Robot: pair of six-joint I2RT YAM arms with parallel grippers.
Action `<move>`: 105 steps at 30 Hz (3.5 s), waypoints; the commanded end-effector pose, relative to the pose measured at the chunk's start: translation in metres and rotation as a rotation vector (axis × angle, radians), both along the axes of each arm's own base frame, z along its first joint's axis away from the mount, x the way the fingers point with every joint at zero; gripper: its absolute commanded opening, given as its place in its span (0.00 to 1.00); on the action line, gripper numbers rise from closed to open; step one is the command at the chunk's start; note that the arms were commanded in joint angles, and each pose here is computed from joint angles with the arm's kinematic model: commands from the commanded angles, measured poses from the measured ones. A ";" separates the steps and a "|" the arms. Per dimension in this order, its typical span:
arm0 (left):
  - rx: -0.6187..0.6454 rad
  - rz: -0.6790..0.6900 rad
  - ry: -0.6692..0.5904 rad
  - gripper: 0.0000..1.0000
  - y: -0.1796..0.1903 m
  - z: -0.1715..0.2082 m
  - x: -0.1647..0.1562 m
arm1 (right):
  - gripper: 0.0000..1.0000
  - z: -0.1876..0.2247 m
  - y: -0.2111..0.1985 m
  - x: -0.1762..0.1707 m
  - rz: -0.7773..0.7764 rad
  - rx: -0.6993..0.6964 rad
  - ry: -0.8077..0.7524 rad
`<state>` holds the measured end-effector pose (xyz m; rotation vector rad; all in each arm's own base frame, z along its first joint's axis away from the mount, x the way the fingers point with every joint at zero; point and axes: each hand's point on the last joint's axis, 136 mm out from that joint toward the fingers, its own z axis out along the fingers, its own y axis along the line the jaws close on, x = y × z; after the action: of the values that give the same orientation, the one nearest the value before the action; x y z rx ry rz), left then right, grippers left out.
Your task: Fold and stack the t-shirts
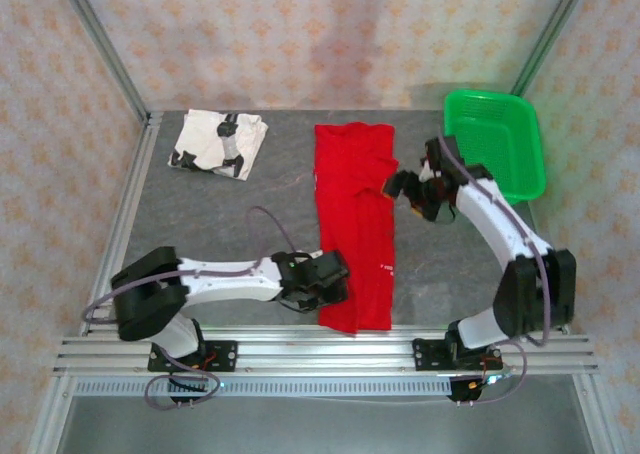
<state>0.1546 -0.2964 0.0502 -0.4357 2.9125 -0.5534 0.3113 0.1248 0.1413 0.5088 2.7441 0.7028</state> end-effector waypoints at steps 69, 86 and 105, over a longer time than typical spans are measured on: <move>-0.096 0.043 -0.205 0.00 0.035 0.036 -0.004 | 0.00 -0.075 0.028 -0.200 0.118 0.014 0.265; -0.128 0.114 -0.274 0.00 0.051 0.086 0.028 | 0.00 -0.011 0.032 -0.149 0.087 0.047 0.129; -0.169 0.126 -0.239 0.00 0.068 0.117 0.151 | 0.00 0.024 0.028 -0.005 0.108 0.006 0.091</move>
<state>0.2969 -0.2337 0.1652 -0.5890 2.5697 -0.7974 0.2936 0.1632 0.1650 0.4497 2.8567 0.7987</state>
